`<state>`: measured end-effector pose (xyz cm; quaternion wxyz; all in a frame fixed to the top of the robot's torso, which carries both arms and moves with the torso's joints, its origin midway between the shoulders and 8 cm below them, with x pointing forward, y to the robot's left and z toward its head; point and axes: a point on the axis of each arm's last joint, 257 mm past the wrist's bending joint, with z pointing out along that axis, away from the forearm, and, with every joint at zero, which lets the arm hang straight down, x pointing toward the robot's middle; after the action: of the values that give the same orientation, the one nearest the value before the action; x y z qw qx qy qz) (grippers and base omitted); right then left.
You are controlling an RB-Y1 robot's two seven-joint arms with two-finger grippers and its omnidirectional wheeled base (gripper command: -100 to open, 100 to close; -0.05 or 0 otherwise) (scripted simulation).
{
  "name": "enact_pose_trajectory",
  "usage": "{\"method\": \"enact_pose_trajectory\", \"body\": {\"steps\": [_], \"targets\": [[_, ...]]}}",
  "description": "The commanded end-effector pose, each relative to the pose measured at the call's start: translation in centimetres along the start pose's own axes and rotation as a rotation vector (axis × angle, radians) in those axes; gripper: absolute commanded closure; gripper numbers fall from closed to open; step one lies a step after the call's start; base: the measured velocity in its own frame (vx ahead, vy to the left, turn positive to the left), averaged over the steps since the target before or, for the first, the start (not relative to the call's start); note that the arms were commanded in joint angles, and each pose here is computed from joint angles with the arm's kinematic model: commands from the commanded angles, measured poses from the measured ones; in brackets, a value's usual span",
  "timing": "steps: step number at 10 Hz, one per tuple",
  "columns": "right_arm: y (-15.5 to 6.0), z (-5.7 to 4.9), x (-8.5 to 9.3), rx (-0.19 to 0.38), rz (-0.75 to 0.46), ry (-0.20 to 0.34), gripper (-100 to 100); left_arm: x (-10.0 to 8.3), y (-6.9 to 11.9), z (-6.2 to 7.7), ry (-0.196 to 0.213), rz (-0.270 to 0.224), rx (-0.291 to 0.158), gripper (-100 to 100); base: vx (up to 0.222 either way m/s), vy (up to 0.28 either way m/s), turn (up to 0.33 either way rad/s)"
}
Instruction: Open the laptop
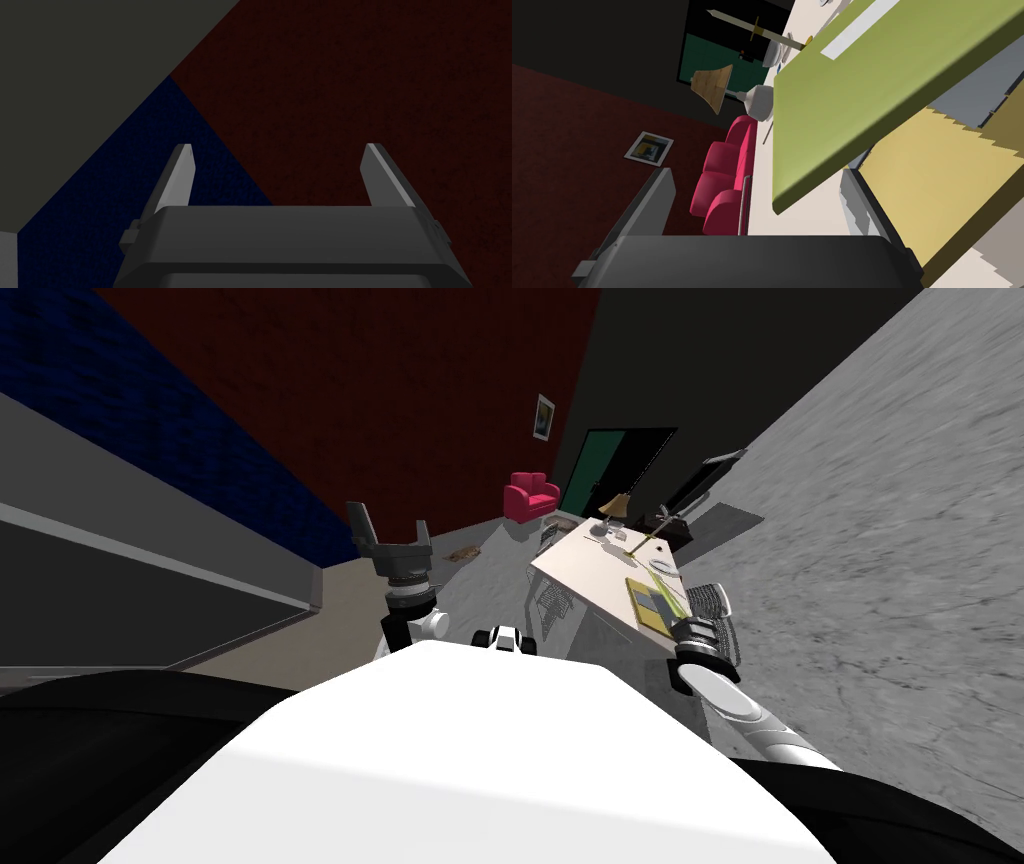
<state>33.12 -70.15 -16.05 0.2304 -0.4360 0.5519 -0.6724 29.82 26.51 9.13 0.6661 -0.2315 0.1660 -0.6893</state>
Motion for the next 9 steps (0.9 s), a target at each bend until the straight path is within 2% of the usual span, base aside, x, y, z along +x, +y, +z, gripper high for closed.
{"method": "enact_pose_trajectory", "body": {"steps": [1,2,3,4,9], "targets": [[-2.0,1.6,0.6,0.005,0.005,-0.015,-100,0.0,0.0,0.0,0.000,0.000,0.000,0,-0.014,0.048,-0.051],[-3.1,2.3,0.8,0.008,0.006,-0.024,-100,0.0,0.0,0.0,0.000,0.000,0.000,0,-0.009,0.054,-0.065],[-2.3,1.8,0.9,0.002,0.002,-0.020,-100,0.0,0.0,0.0,0.000,0.000,0.000,0,-0.004,0.023,-0.018],[-2.3,1.8,0.9,0.000,0.005,-0.022,0,0.0,0.0,0.0,0.000,0.000,0.000,0,-0.003,0.006,-0.001],[-1.9,1.7,0.8,-0.010,0.006,-0.024,0,0.0,0.0,0.0,0.000,0.000,0.000,0,0.000,0.000,0.000]]}}
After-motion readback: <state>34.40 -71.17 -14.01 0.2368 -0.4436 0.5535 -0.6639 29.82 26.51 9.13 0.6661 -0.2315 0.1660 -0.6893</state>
